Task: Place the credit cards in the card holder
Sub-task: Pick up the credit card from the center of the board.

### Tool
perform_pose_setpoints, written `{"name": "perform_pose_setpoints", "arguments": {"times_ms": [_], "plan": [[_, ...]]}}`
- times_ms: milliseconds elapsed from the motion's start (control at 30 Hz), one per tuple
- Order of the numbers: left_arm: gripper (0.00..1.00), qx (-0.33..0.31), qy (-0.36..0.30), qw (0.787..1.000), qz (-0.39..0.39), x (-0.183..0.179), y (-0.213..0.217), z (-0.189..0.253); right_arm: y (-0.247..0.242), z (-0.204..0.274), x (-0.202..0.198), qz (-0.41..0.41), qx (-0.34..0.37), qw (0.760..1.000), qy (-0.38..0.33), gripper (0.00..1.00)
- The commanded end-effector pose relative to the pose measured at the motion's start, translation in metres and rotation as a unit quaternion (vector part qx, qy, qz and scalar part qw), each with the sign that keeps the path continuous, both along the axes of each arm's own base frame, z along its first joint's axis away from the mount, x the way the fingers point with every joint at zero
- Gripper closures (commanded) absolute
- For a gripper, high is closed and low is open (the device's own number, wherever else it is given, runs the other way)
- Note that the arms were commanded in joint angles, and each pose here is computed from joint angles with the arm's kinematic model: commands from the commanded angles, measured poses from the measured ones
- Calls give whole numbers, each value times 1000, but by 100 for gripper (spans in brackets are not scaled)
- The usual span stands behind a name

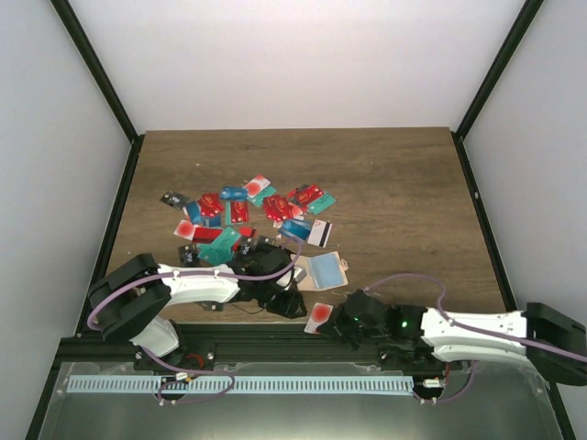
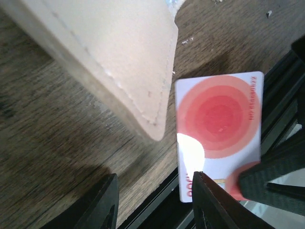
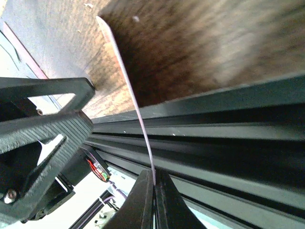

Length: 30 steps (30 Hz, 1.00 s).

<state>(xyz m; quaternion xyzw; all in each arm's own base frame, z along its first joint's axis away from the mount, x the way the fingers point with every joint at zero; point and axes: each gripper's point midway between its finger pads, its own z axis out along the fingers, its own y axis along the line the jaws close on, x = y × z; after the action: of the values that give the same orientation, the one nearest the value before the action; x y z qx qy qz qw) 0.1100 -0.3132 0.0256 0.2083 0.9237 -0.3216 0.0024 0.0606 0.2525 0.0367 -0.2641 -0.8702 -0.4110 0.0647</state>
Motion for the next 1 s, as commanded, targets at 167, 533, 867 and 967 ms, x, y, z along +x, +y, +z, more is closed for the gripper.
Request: {"name": "perform_pose_setpoints", "arguments": {"times_ms": [167,533,867,967], "plan": [[55,49,-25,998,21,13,12,-7,-52,-4,-9,-38,-74,996,27,99],[55,79,-40,996,17,21,16,-9,-74,72,23,-57,-93,988,-108,99],[54,94,-44,994,33,27,19,-10,-44,139,56,2,-47,962,-268,99],[54,97,-44,993,42,31,16,-11,-37,151,70,35,-35,954,-297,99]]}}
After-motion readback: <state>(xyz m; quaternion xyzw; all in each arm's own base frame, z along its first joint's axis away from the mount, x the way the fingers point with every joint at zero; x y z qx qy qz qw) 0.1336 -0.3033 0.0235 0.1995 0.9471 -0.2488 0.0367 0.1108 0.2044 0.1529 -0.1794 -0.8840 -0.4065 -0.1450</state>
